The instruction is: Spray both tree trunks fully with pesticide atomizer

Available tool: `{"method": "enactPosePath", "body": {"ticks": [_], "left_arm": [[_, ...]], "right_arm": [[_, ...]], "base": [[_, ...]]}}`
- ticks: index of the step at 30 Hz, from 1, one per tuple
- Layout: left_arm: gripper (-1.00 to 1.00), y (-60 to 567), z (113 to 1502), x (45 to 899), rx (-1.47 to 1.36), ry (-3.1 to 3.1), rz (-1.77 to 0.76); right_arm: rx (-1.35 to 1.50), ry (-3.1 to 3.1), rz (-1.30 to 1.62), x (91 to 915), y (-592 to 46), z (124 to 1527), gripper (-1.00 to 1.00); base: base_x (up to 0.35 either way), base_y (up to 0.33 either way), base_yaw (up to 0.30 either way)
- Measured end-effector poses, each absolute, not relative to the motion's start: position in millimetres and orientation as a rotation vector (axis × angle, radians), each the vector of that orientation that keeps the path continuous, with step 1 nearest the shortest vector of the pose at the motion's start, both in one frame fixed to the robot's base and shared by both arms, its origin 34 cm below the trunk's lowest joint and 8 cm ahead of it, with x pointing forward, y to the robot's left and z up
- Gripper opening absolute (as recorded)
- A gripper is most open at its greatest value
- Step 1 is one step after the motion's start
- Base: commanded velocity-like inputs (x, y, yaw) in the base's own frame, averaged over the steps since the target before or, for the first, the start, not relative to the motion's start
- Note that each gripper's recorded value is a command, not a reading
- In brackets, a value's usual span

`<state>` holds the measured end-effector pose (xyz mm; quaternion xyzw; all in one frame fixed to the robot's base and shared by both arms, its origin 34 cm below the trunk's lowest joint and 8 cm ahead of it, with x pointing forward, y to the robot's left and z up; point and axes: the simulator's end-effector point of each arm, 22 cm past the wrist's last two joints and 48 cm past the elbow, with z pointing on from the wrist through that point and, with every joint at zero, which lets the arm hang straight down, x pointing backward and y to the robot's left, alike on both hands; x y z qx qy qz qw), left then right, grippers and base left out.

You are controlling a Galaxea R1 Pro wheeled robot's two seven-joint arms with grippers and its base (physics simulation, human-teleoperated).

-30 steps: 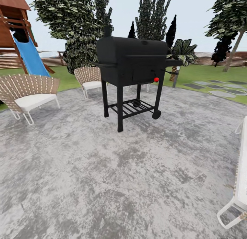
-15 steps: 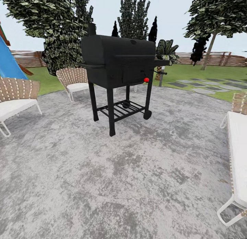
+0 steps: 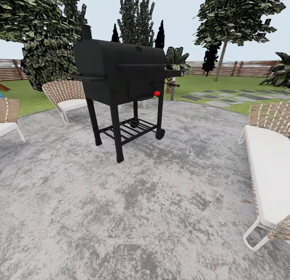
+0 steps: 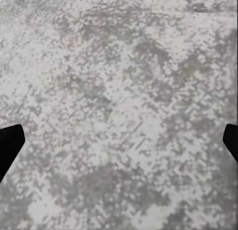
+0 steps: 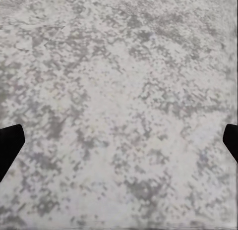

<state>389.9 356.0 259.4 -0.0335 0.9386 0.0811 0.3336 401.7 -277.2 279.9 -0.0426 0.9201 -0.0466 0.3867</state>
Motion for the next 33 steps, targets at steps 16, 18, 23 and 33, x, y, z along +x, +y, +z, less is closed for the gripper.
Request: {"method": "enactPosePath", "body": {"ticks": [16, 18, 23, 33], "left_arm": [[1.0, 356.1, 259.4, 389.9, -0.086, 2.451, 0.212], [1.0, 356.0, 259.4, 389.9, -0.086, 2.451, 0.212], [1.0, 355.9, 259.3, 389.9, -0.086, 2.451, 0.212], [1.0, 355.9, 259.3, 390.0, -0.086, 2.451, 0.212]], "right_arm": [[-0.109, 2.342, -0.119, 401.7, -277.1, 279.9, 1.0], [-0.109, 2.342, -0.119, 401.7, -277.1, 279.9, 1.0], [-0.109, 2.342, -0.119, 401.7, -277.1, 279.9, 1.0], [-0.109, 2.342, -0.119, 401.6, -277.1, 279.9, 1.0]], "base": [[0.0, 0.0, -0.264], [0.0, 0.0, -0.264], [0.009, 0.008, -0.264], [0.197, 0.2, -0.264]]}}
